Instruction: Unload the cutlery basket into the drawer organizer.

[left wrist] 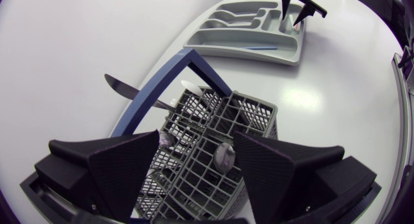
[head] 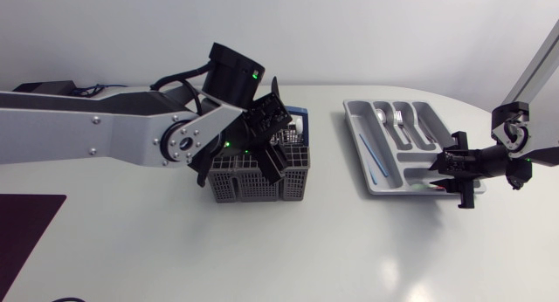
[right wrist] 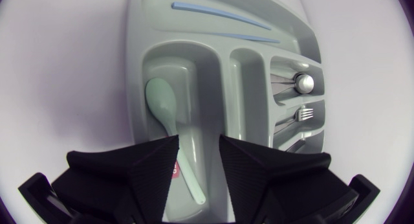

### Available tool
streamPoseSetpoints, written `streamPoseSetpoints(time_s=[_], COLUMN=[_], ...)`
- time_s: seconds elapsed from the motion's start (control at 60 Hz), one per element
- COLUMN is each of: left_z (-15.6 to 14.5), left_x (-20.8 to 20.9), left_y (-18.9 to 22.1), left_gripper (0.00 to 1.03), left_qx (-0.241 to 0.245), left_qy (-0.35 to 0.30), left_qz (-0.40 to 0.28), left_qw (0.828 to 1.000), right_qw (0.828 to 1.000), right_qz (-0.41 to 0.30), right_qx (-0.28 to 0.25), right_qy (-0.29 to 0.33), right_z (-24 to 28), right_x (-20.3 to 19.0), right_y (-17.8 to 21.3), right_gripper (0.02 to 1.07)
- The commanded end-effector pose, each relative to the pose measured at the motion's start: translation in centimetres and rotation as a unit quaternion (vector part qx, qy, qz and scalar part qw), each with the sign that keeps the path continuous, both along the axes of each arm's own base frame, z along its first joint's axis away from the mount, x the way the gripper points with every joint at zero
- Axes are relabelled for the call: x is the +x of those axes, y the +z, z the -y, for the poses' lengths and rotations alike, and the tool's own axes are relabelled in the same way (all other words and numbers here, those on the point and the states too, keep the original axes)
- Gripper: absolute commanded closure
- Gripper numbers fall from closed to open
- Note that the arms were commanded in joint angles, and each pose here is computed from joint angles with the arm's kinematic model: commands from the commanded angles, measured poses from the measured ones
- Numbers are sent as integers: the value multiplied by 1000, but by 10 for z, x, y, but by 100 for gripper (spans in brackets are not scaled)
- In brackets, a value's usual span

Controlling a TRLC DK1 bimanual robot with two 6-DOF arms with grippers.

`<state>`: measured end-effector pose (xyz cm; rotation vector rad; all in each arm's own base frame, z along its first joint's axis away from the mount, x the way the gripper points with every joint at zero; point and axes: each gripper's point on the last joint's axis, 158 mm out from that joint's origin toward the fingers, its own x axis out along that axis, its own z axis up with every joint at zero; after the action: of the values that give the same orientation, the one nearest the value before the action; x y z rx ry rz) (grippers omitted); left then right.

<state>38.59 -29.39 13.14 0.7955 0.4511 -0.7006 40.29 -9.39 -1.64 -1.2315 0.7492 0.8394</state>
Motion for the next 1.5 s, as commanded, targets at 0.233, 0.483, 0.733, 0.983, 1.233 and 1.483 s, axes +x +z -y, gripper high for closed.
streamPoseSetpoints(time_s=[0.233, 0.483, 0.733, 0.983, 1.233, 1.483], left_z=[-4, -6, -12, -10, -10, -15], left_x=[-9, -13, -11, -10, -8, -5], left_y=[-35, -47, -43, -51, -57, -56], left_gripper=[12, 13, 17, 44, 60, 76], left_qx=[47, 52, 48, 54, 63, 59], left_qy=[-6, 13, 56, 72, 82, 97], left_qz=[-4, 72, 133, 147, 156, 166], left_qw=[999, 996, 988, 985, 982, 980], right_qw=[992, 973, 962, 959, 959, 958], right_qz=[46, 47, 58, 62, 56, 57], right_qx=[104, 207, 253, 267, 270, 272], right_qy=[-46, -90, -83, -67, -66, -65], right_z=[-32, -74, -120, -145, -149, -151], right_x=[-9, -43, -81, -104, -109, -110], right_y=[58, 78, 90, 95, 91, 92], right_gripper=[34, 31, 27, 26, 26, 25])
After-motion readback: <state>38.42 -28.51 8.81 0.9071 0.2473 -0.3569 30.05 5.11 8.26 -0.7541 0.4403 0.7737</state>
